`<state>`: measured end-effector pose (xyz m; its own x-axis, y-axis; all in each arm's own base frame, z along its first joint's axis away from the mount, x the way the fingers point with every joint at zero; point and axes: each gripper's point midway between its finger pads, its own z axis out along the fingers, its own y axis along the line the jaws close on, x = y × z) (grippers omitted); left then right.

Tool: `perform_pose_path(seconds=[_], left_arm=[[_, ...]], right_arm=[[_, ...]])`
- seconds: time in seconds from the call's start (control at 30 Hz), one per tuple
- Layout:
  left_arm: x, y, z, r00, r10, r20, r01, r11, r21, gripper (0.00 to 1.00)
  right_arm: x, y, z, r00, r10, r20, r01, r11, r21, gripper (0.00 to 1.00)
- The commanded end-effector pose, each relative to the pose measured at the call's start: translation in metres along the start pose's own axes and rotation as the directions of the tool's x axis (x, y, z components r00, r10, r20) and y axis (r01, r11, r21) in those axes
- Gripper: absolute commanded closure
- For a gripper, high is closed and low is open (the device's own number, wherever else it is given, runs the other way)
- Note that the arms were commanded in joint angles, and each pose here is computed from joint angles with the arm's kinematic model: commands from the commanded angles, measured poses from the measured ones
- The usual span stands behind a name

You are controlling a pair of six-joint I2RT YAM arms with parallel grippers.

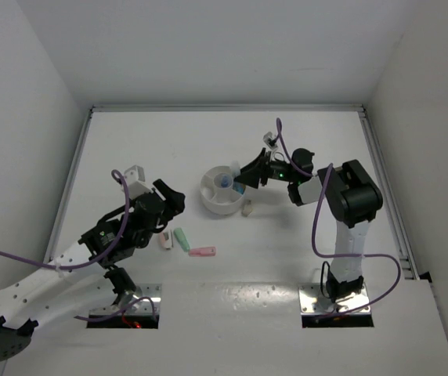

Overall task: Sort the stationery into containers
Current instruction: Place the pen in the storage box, then pick up the stationery from the center of the board.

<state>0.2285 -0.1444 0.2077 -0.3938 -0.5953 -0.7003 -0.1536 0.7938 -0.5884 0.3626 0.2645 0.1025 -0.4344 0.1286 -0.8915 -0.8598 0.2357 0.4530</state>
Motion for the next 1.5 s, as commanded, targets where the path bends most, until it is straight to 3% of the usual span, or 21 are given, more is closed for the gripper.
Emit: perform_pose_path(seconds=[0.0, 0.03, 0.17, 0.47, 0.53, 0.57, 0.6, 0.67, 0.7, 0.73, 0.77, 0.83, 0.87, 0.9, 1.03, 1.1, 1.17, 1.27, 1.33, 1.4, 1.47], left_arm=[[-0.008, -0.001, 0.002, 0.999, -0.007, 0.033, 0.007, 1.000, 0.000, 0.34], [-0.008, -0.001, 0.002, 0.999, -0.007, 0.033, 0.007, 1.000, 0.000, 0.34], [-0.008, -0.001, 0.002, 0.999, -0.007, 0.033, 0.007, 1.000, 0.000, 0.34], [-0.005, -0.005, 0.005, 1.000, -0.001, 0.022, 0.001, 1.000, -0.001, 0.34], [-0.005, -0.005, 0.005, 1.000, -0.001, 0.022, 0.001, 1.000, -0.001, 0.39], [-0.004, -0.006, 0.005, 1.000, -0.001, 0.014, 0.001, 1.000, 0.003, 0.49], [-0.005, -0.008, 0.005, 1.000, -0.007, 0.018, 0.007, 1.000, 0.010, 0.58], [0.004, -0.005, 0.007, 1.000, -0.008, -0.005, 0.008, 1.000, 0.010, 0.84], [0.007, -0.006, 0.008, 1.000, -0.011, -0.012, 0.011, 1.000, 0.020, 1.00], [0.009, -0.008, 0.010, 1.000, -0.027, -0.016, 0.028, 0.999, 0.034, 1.00], [0.021, -0.004, 0.014, 0.999, -0.013, -0.046, 0.014, 0.999, 0.029, 1.00], [0.026, -0.005, 0.018, 0.999, -0.017, -0.050, 0.019, 0.999, 0.040, 1.00], [0.037, -0.003, 0.022, 0.997, -0.007, -0.081, 0.010, 0.999, 0.041, 1.00], [0.039, -0.006, 0.023, 0.996, -0.008, -0.090, 0.013, 0.999, 0.050, 0.96], [0.066, 0.003, 0.032, 0.987, 0.003, -0.160, 0.001, 1.000, 0.026, 0.26], [0.072, 0.008, 0.036, 0.985, -0.008, -0.170, 0.010, 1.000, 0.007, 0.21], [0.079, 0.016, 0.038, 0.983, -0.042, -0.180, 0.039, 0.999, -0.019, 0.22], [0.079, 0.024, 0.040, 0.984, -0.093, -0.154, 0.086, 0.995, -0.051, 0.38], [0.072, 0.031, 0.043, 0.986, -0.129, -0.108, 0.119, 0.989, -0.091, 0.66], [0.070, 0.036, 0.045, 0.981, -0.168, -0.095, 0.155, 0.979, -0.131, 0.69], [0.075, 0.043, 0.050, 0.978, -0.183, -0.102, 0.164, 0.972, -0.170, 0.72]], right_arm=[[-0.070, 0.044, -0.005, 0.859, -0.449, 0.247, 0.481, 0.872, -0.087, 0.40], [-0.073, 0.047, -0.005, 0.858, -0.447, 0.251, 0.481, 0.872, -0.089, 0.31], [-0.103, 0.065, -0.008, 0.816, -0.494, 0.300, 0.536, 0.841, -0.074, 0.23], [-0.141, 0.087, -0.013, 0.786, -0.537, 0.307, 0.579, 0.813, -0.062, 0.31], [-0.148, 0.088, -0.017, 0.785, -0.545, 0.295, 0.581, 0.813, -0.046, 0.52], [-0.152, 0.087, -0.017, 0.767, -0.574, 0.287, 0.604, 0.797, -0.020, 0.68], [-0.141, 0.065, -0.015, 0.848, -0.488, 0.207, 0.493, 0.869, 0.029, 0.98], [-0.161, 0.061, -0.017, 0.864, -0.491, 0.107, 0.473, 0.867, 0.157, 1.00], [-0.133, 0.032, -0.027, 0.872, -0.481, -0.091, 0.488, 0.838, 0.242, 1.00], [-0.145, 0.040, -0.026, 0.848, -0.519, -0.105, 0.529, 0.821, 0.214, 1.00], [-0.145, 0.047, -0.032, 0.876, -0.472, -0.097, 0.482, 0.855, 0.190, 0.93], [-0.136, 0.054, -0.036, 0.917, -0.369, -0.152, 0.391, 0.906, 0.159, 0.21], [-0.125, 0.057, -0.037, 0.921, -0.335, -0.197, 0.361, 0.925, 0.117, 0.00], [-0.111, 0.059, -0.040, 0.921, -0.294, -0.256, 0.324, 0.942, 0.083, 0.00], [-0.095, 0.052, -0.054, 0.896, -0.272, -0.350, 0.343, 0.925, 0.161, 0.00], [-0.085, 0.038, -0.067, 0.878, -0.274, -0.392, 0.392, 0.882, 0.263, 0.24], [-0.082, 0.021, -0.082, 0.862, -0.244, -0.444, 0.422, 0.829, 0.365, 0.96], [-0.078, 0.020, -0.093, 0.848, -0.225, -0.479, 0.430, 0.820, 0.377, 1.00], [-0.067, 0.022, -0.095, 0.861, -0.186, -0.474, 0.390, 0.839, 0.379, 0.76], [-0.065, 0.019, -0.094, 0.871, -0.179, -0.457, 0.378, 0.840, 0.391, 0.29], [-0.064, 0.022, -0.091, 0.874, -0.174, -0.454, 0.364, 0.854, 0.371, 0.31]])
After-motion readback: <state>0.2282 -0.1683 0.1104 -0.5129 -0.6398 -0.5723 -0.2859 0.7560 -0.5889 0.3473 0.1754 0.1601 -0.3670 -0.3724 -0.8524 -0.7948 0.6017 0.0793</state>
